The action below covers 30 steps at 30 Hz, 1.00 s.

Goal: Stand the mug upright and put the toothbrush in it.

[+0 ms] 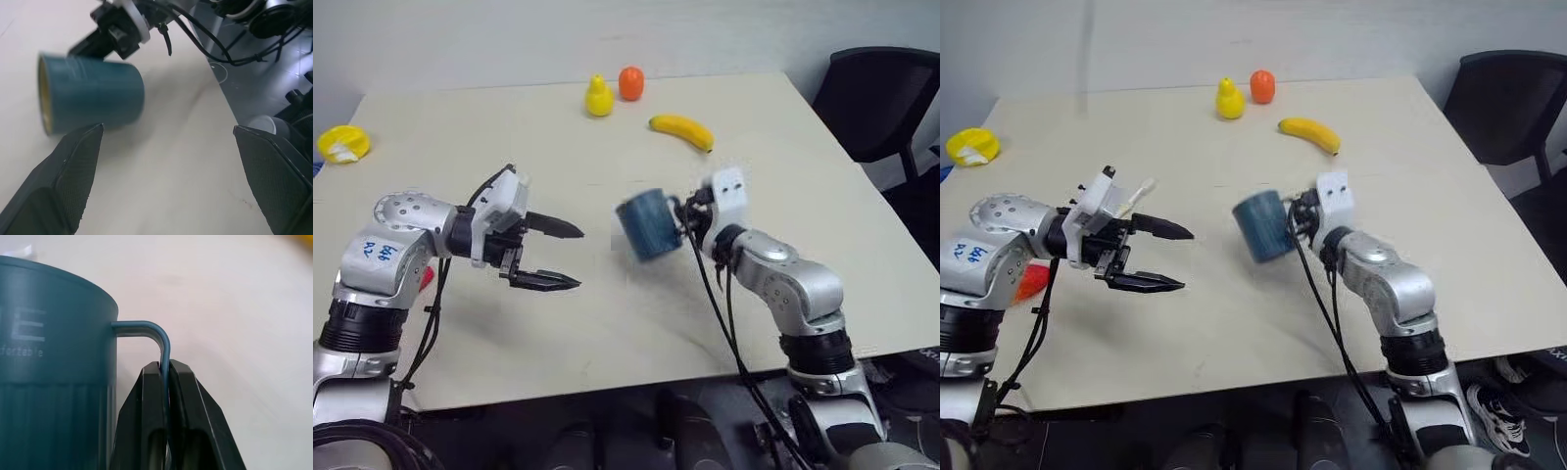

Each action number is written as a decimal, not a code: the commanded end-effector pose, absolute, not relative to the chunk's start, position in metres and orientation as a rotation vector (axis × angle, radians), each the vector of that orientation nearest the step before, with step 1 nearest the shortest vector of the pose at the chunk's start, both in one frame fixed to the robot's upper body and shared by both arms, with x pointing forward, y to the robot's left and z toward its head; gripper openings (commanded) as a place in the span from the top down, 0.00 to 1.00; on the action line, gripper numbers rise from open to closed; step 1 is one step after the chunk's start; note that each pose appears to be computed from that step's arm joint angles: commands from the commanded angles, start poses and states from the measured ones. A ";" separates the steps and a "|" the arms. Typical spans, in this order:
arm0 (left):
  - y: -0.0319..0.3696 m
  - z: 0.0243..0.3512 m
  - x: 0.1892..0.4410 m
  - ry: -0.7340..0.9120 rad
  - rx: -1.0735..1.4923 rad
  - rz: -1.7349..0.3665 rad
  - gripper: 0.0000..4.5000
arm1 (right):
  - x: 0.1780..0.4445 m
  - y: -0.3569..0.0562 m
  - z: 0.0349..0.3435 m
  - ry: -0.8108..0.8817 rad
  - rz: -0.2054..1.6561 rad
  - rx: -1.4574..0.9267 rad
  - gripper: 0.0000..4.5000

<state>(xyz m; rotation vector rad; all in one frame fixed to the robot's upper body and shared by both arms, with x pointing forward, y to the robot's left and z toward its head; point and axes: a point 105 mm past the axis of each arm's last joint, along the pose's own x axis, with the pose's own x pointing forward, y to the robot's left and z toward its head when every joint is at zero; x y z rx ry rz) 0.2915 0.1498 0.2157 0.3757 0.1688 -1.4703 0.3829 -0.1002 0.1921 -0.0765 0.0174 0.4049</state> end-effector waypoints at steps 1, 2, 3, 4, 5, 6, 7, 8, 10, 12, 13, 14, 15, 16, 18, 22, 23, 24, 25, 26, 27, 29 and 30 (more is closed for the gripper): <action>0.160 0.230 0.290 0.121 0.381 -1.404 0.00 | 0.385 -0.092 0.215 -0.260 0.354 -0.209 1.00; 0.162 0.232 0.291 0.116 0.376 -1.384 0.00 | 0.385 -0.092 0.211 -0.297 0.338 -0.213 1.00; 0.164 0.234 0.293 0.108 0.370 -1.365 0.00 | 0.385 -0.091 0.205 -0.325 0.328 -0.227 1.00; 0.165 0.236 0.295 0.101 0.360 -1.345 0.00 | 0.385 -0.091 0.198 -0.351 0.313 -0.245 1.00; 0.167 0.237 0.296 0.096 0.355 -1.330 0.00 | 0.385 -0.091 0.192 -0.366 0.304 -0.252 1.00; 0.168 0.238 0.297 0.095 0.354 -1.318 0.00 | 0.384 -0.090 0.185 -0.377 0.292 -0.262 1.00; 0.168 0.238 0.298 0.096 0.355 -1.312 0.00 | 0.384 -0.091 0.180 -0.387 0.280 -0.265 1.00; 0.169 0.238 0.298 0.098 0.356 -1.310 0.00 | 0.383 -0.091 0.174 -0.394 0.270 -0.264 1.00; 0.168 0.238 0.298 0.106 0.372 -1.313 0.00 | 0.381 -0.090 0.154 -0.370 0.281 -0.279 1.00; 0.168 0.238 0.298 0.110 0.381 -1.317 0.00 | 0.377 -0.092 0.140 -0.347 0.283 -0.291 1.00; 0.168 0.239 0.298 0.109 0.380 -1.318 0.00 | 0.375 -0.093 0.136 -0.341 0.287 -0.295 1.00; 0.167 0.240 0.299 0.108 0.379 -1.321 0.00 | 0.370 -0.096 0.132 -0.337 0.290 -0.300 1.00; 0.167 0.241 0.300 0.108 0.380 -1.324 0.00 | 0.365 -0.100 0.127 -0.322 0.296 -0.299 1.00; 0.166 0.241 0.301 0.108 0.380 -1.328 0.00 | 0.360 -0.102 0.125 -0.317 0.305 -0.297 1.00; 0.164 0.240 0.302 0.113 0.379 -1.339 0.00 | 0.353 -0.105 0.126 -0.313 0.320 -0.289 0.88; 0.161 0.235 0.307 0.138 0.374 -1.350 0.00 | 0.342 -0.109 0.136 -0.345 0.347 -0.302 0.60; 0.160 0.234 0.308 0.139 0.373 -1.349 0.00 | 0.341 -0.110 0.137 -0.344 0.349 -0.308 0.53; 0.160 0.234 0.311 0.136 0.376 -1.344 0.00 | 0.340 -0.113 0.139 -0.336 0.346 -0.313 0.46; 0.160 0.234 0.313 0.134 0.378 -1.341 0.00 | 0.339 -0.116 0.140 -0.330 0.345 -0.317 0.38; 0.160 0.235 0.315 0.132 0.379 -1.335 0.00 | 0.337 -0.119 0.142 -0.318 0.344 -0.319 0.30; 0.161 0.235 0.318 0.129 0.378 -1.325 0.00 | 0.335 -0.122 0.144 -0.303 0.347 -0.322 0.22; 0.164 0.237 0.324 0.124 0.378 -1.303 0.00 | 0.329 -0.126 0.147 -0.270 0.367 -0.329 0.15; 0.167 0.237 0.327 0.123 0.379 -1.287 0.00 | 0.325 -0.128 0.148 -0.250 0.378 -0.329 0.15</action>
